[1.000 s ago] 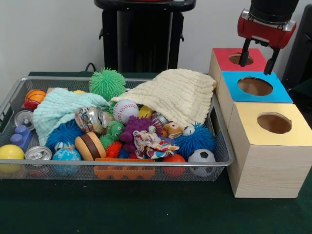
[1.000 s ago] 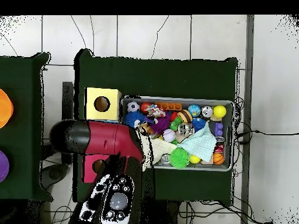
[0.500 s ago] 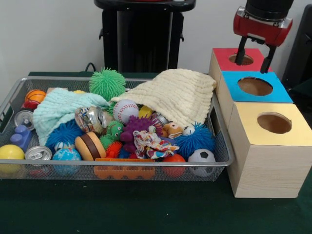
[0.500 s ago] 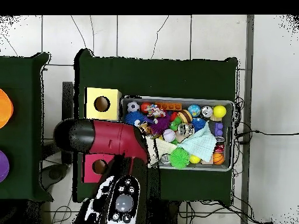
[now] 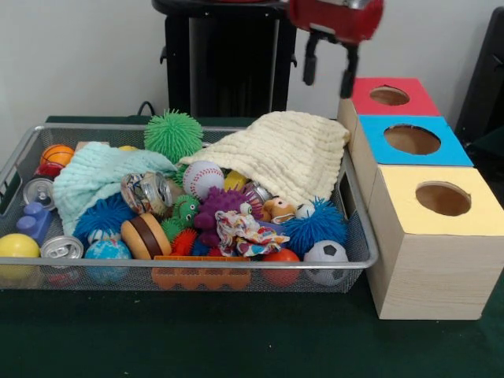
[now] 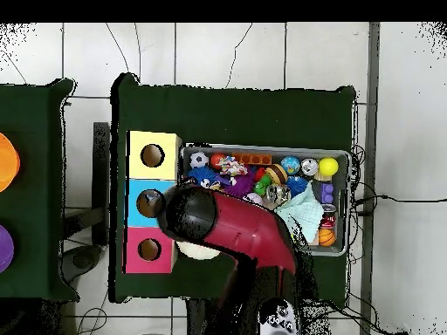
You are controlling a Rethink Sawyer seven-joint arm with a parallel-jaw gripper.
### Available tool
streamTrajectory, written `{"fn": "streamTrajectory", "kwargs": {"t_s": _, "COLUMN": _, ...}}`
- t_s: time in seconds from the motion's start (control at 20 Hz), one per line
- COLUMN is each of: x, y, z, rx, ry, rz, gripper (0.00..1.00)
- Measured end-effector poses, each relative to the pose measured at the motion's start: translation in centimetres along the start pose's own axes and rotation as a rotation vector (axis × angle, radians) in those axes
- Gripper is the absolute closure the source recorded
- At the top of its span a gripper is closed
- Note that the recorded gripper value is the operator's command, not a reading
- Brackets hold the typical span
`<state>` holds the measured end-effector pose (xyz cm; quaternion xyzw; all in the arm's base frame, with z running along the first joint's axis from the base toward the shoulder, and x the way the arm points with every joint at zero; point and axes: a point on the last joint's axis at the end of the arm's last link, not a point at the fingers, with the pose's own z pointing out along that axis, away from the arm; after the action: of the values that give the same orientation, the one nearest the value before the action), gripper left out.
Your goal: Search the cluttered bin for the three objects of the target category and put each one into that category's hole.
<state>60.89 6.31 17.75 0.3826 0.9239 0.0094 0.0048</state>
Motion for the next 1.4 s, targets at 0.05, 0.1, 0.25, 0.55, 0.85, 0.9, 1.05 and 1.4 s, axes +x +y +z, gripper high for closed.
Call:
{"fn": "streamTrajectory", "kwargs": {"t_s": 0.05, "x": -2.0, "y": -2.6, "z": -0.2, "rx": -0.024, "ry": -0.017, "rz": 0.061, "gripper": 0.0}}
{"fn": "streamTrajectory", "kwargs": {"t_s": 0.1, "x": -2.8, "y": -3.7, "z": -0.3, "rx": -0.032, "ry": -0.023, "rz": 0.083, "gripper": 0.0}}
{"fn": "streamTrajectory", "kwargs": {"t_s": 0.25, "x": -4.9, "y": -7.4, "z": -0.1, "rx": -0.047, "ry": -0.041, "rz": 0.142, "gripper": 0.0}}
{"fn": "streamTrajectory", "kwargs": {"t_s": 0.55, "x": -6.9, "y": -15.5, "z": 2.0, "rx": -0.031, "ry": -0.054, "rz": 0.187, "gripper": 0.0}}
{"fn": "streamTrajectory", "kwargs": {"t_s": 0.85, "x": -5.9, "y": -19.1, "z": 4.3, "rx": -0.01, "ry": -0.031, "rz": 0.129, "gripper": 0.0}}
{"fn": "streamTrajectory", "kwargs": {"t_s": 0.9, "x": -5.2, "y": -19.8, "z": 5.2, "rx": -0.007, "ry": -0.022, "rz": 0.093, "gripper": 0.0}}
{"fn": "streamTrajectory", "kwargs": {"t_s": 1.05, "x": -3.7, "y": -20.1, "z": 6.7, "rx": -0.005, "ry": -0.005, "rz": 0.027, "gripper": 0.0}}
{"fn": "streamTrajectory", "kwargs": {"t_s": 1.4, "x": -1.8, "y": -19.1, "z": 8.5, "rx": -0.011, "ry": 0.021, "rz": -0.084, "gripper": 0.0}}
